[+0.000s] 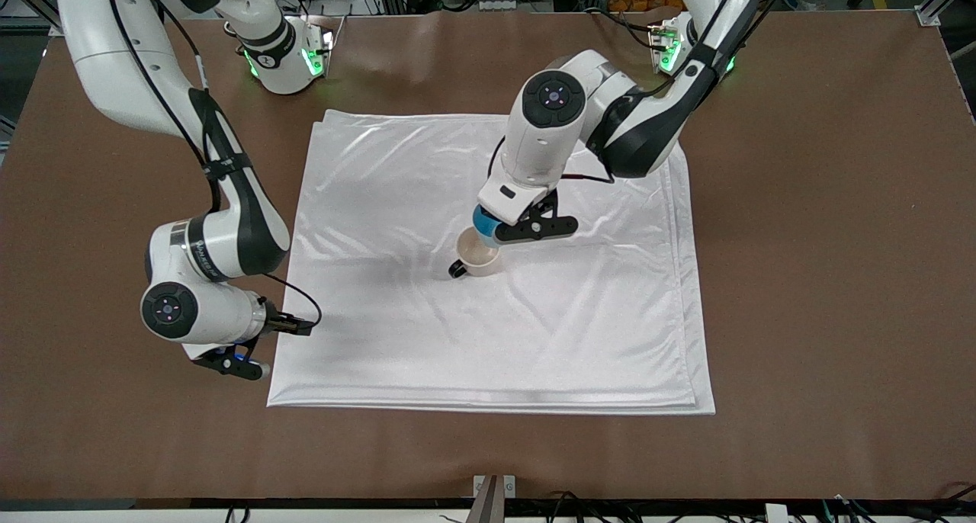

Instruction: Place blue cup into white mug on cloth

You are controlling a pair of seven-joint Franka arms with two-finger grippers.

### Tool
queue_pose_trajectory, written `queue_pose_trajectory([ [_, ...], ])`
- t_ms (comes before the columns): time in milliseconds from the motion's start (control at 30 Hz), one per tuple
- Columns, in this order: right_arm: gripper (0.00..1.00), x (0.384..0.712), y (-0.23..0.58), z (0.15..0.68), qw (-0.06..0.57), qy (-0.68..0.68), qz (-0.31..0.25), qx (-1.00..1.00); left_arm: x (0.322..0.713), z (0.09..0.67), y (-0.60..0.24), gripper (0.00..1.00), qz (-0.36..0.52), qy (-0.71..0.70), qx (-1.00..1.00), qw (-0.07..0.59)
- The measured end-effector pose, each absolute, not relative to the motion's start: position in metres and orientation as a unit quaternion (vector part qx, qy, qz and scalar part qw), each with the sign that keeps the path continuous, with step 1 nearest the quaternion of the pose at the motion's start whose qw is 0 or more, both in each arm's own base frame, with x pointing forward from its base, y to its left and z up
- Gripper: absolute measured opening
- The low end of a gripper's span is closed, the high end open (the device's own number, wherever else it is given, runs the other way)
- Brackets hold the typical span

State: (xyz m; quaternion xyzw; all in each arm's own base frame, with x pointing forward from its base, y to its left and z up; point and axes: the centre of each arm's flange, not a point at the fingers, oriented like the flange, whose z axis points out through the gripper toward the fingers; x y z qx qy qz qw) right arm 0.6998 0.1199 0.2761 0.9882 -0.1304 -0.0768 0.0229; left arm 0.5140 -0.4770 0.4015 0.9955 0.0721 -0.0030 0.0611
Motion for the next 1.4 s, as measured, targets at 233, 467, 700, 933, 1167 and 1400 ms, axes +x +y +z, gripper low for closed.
queue_pose_trajectory([
  [233,1.00,0.664,0.105,0.291,0.028,-0.103,-0.083,0.991,0.505,0.374,-0.501,0.04,-0.002,0.084,0.994,0.073],
  [467,1.00,0.595,0.105,0.308,0.036,-0.088,-0.079,0.992,0.498,0.349,-0.512,0.04,0.006,0.070,0.996,0.056],
  [700,1.00,0.550,0.099,0.344,0.053,-0.086,-0.093,0.990,0.497,0.331,-0.515,0.04,0.001,0.065,0.997,0.045],
  [933,1.00,0.543,0.096,0.399,0.063,-0.091,-0.101,0.989,0.504,0.316,-0.512,0.04,0.003,0.070,0.996,0.047],
  [1167,1.00,0.557,0.097,0.483,0.062,-0.082,-0.098,0.990,0.505,0.302,-0.514,0.04,0.007,0.070,0.997,0.043],
  [1400,1.00,0.560,0.087,0.536,0.052,-0.039,-0.098,0.993,0.500,0.298,-0.520,0.08,0.012,0.065,0.997,0.038],
])
